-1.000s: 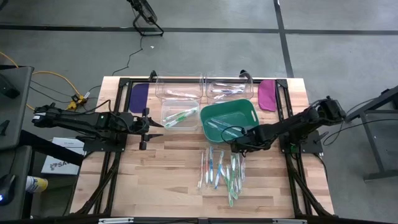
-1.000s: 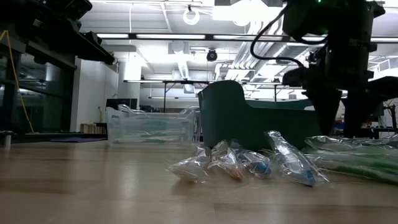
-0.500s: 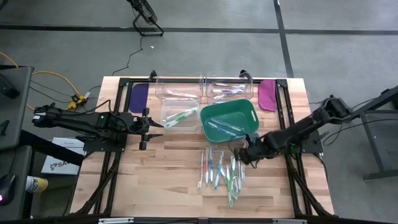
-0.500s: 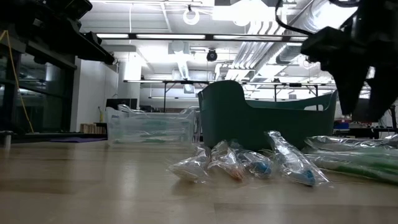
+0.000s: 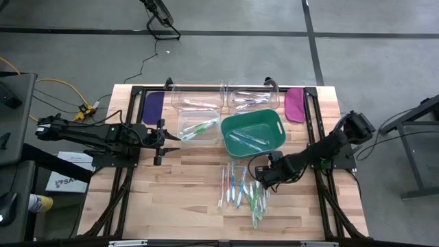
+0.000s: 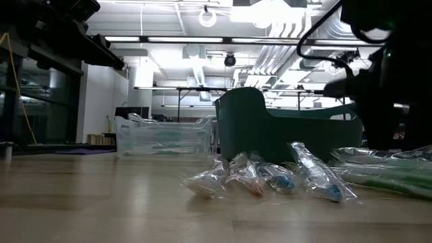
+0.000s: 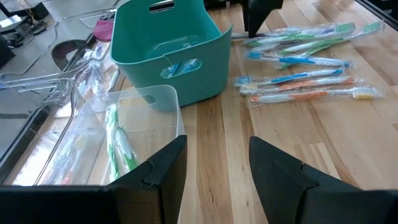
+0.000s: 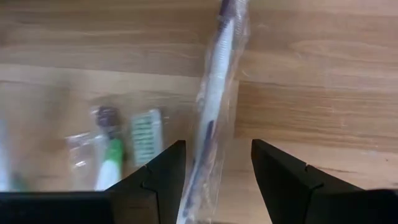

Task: Pick & Place Toothbrushes
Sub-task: Put the purple toothbrush into the right transparent bin

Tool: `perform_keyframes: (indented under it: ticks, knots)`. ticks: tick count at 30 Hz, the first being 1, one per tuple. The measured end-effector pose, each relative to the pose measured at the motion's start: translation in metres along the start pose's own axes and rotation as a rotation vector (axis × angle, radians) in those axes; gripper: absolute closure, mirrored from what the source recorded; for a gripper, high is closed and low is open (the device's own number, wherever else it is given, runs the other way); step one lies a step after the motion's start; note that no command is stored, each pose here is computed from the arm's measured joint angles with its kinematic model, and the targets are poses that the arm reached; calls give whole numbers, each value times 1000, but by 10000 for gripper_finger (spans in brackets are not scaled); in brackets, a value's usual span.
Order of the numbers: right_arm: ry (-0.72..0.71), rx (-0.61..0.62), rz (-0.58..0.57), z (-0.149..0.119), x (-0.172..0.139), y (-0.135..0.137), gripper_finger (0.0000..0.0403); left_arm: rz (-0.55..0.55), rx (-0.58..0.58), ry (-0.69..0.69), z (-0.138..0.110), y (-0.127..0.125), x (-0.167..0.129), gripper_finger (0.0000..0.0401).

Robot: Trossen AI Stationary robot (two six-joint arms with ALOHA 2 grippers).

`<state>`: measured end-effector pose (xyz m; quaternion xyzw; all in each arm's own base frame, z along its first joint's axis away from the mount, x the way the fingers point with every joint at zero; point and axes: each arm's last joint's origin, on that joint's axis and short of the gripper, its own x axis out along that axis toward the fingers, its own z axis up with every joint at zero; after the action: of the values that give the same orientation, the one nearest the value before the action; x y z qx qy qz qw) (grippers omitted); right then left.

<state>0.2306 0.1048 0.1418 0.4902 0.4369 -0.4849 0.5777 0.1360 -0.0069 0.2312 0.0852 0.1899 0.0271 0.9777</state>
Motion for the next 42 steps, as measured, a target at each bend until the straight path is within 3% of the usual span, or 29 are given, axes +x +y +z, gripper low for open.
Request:
perform_keyframes:
  ticks: [12,25,29,34,37,42]
  knots:
    - [58,-35,-37,-16,7,-3,241,-1,-6,-1,0,0,0,235]
    - [161,-75,-40,-20,0,-6,386,-1,-5,0,0,0,0,235]
    - [247,-157,81,-21,-18,-1,384,-1,-5,0,0,0,0,235]
    - [228,-272,311,-14,-48,3,392,-1,-3,-1,0,0,0,235]
    - [156,-334,482,-5,-71,5,392,0,-3,0,0,0,0,235]
    - [-88,-401,748,24,-109,9,392,1,-3,0,0,0,0,235]
